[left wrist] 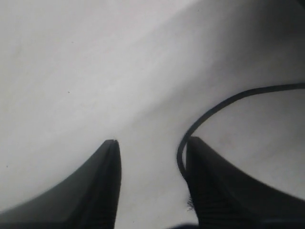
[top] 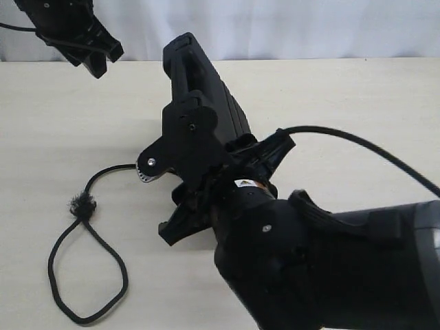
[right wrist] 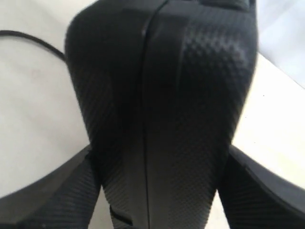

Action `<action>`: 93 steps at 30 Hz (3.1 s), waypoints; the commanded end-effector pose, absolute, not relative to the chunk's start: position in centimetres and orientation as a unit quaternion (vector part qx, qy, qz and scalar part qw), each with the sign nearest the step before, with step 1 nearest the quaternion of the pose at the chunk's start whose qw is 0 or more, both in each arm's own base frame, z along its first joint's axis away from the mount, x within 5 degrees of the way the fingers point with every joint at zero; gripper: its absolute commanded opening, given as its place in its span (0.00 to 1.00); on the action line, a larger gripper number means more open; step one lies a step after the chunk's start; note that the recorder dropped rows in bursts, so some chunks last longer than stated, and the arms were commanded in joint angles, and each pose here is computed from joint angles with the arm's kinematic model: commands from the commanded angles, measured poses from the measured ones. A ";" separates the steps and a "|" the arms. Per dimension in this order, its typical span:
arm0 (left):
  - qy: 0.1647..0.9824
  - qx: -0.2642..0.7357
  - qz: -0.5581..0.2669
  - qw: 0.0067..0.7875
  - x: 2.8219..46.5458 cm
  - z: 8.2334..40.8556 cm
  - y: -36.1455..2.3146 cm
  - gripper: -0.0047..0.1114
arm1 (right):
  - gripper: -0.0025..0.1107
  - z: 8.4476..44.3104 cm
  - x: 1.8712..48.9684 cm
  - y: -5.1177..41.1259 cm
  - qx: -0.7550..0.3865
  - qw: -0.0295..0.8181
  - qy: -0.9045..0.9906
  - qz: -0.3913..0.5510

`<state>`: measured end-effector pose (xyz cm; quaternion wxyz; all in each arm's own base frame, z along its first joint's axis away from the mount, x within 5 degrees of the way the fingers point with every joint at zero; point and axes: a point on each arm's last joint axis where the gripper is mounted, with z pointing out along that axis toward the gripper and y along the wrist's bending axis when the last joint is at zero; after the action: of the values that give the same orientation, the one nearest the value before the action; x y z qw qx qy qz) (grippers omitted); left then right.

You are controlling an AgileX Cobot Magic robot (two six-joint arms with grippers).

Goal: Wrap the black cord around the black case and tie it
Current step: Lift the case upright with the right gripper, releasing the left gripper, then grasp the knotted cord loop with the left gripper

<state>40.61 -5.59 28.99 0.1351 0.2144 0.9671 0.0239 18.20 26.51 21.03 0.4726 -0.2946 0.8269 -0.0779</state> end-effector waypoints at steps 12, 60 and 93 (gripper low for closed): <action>0.963 0.250 0.003 0.104 39.8 27.3 -6.0 0.40 | 0.06 17.5 14.8 25.5 -0.289 0.434 0.853 -0.039; 0.948 0.296 0.027 0.112 39.4 28.2 -5.9 0.40 | 0.06 13.6 22.7 21.7 -0.211 0.395 0.894 -0.013; 0.491 0.861 0.129 0.016 26.4 18.2 -9.2 0.40 | 0.06 13.6 22.8 21.8 -0.231 0.400 0.887 -0.021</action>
<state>25.97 -8.66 18.83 -0.0304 0.8230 0.5585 0.0993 23.37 22.32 15.97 0.4653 -0.2599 0.8448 -0.0484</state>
